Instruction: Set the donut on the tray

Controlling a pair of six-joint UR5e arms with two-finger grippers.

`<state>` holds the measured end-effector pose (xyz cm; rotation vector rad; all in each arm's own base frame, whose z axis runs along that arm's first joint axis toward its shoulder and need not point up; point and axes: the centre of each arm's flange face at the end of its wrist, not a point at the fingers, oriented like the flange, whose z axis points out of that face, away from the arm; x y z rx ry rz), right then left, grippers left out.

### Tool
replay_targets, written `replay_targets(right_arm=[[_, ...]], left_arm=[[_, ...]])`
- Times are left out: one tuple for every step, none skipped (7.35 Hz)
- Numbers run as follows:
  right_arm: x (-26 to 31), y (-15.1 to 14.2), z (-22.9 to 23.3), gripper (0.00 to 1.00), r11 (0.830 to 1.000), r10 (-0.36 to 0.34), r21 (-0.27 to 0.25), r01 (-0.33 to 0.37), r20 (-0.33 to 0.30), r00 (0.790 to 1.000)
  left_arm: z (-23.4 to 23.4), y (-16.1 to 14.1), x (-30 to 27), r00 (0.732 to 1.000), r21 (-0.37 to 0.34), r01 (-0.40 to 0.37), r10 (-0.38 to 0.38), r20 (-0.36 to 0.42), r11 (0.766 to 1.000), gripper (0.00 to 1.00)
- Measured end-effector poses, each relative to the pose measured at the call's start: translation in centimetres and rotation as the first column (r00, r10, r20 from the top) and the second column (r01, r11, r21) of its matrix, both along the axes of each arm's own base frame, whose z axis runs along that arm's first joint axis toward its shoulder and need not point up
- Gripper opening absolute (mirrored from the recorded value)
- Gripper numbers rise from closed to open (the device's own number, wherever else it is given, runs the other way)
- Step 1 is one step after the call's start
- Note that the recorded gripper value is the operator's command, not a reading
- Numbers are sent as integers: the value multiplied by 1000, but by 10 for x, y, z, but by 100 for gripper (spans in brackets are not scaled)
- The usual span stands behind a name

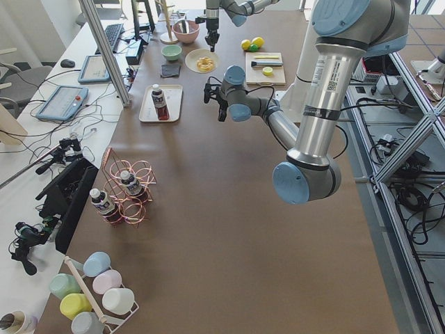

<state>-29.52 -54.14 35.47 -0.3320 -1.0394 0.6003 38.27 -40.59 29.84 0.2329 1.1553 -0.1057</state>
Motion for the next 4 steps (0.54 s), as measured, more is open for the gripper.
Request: replay_targets(right_arm=[[-11, -33, -13, 0, 995, 42, -93, -41, 10, 999], [-27, -64, -28, 0, 984, 78, -163, -76, 6, 997], [-49, -89, -44, 0, 972, 107, -212, -106, -8, 994], [-75, -106, -62, 0, 962, 136, -235, -139, -30, 990]], left_arm=[[9, 0, -5, 1000, 5, 1, -1, 8, 1000, 98], [25, -1, -15, 1000, 24, 2, -2, 17, 1000, 98], [48, -3, -34, 1000, 45, -7, 6, 27, 999, 98], [69, -10, -59, 999, 55, -25, 23, 33, 998, 98]])
